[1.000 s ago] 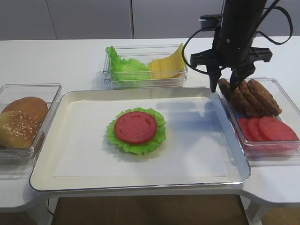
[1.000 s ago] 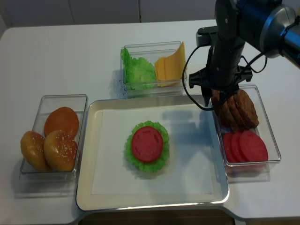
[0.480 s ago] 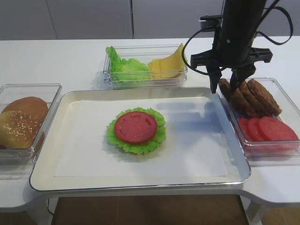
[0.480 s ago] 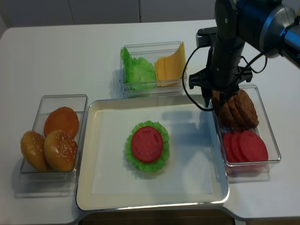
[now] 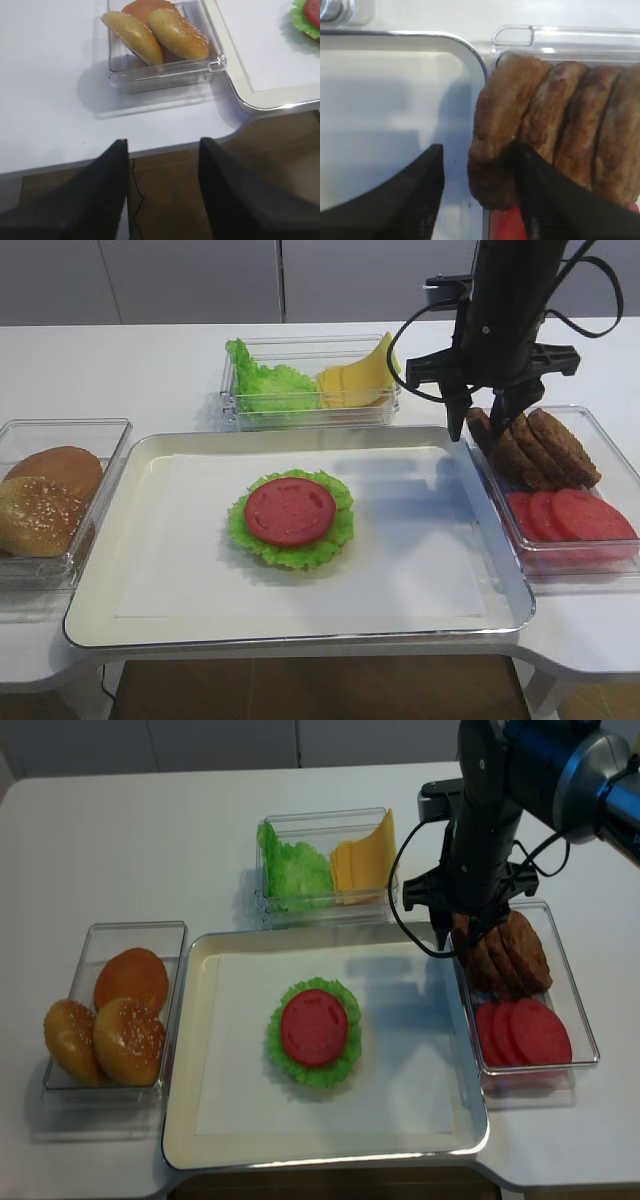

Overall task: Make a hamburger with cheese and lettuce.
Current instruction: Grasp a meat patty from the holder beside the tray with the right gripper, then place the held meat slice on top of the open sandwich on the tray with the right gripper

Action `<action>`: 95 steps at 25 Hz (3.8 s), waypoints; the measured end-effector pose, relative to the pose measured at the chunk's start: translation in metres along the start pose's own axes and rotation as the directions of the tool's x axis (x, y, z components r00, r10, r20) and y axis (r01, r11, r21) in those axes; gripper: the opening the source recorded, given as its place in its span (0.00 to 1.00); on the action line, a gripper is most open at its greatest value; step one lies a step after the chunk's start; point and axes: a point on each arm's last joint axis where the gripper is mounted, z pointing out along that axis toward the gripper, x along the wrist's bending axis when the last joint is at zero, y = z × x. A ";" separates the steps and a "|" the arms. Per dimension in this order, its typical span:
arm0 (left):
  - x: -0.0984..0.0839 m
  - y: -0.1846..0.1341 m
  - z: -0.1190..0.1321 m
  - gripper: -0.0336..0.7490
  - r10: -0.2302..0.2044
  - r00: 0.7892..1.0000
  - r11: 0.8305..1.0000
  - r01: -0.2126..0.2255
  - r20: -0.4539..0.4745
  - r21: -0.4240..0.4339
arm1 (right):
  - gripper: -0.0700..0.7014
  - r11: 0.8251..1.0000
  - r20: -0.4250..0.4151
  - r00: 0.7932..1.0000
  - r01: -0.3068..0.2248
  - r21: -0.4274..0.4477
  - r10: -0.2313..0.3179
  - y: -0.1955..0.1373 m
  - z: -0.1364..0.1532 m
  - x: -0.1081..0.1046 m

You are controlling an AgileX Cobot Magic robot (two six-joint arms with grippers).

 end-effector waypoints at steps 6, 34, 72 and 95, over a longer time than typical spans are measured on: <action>0.000 0.000 0.000 0.48 0.000 1.000 1.000 0.000 0.000 0.000 | 0.57 1.000 -0.003 1.000 -0.001 0.004 0.001 0.001 0.000 0.001; 0.000 0.000 0.000 0.48 0.000 1.000 1.000 0.000 0.000 0.000 | 0.28 1.000 0.013 1.000 0.008 0.001 -0.008 0.004 -0.004 0.000; 0.000 0.000 0.000 0.48 0.000 1.000 1.000 0.000 0.000 0.000 | 0.26 0.988 -0.046 0.996 0.064 -0.138 -0.071 0.001 -0.058 -0.001; 0.000 0.000 0.000 0.48 0.000 1.000 1.000 0.000 0.000 0.000 | 0.26 0.977 -0.158 0.980 0.086 -0.196 -0.118 -0.017 -0.094 0.014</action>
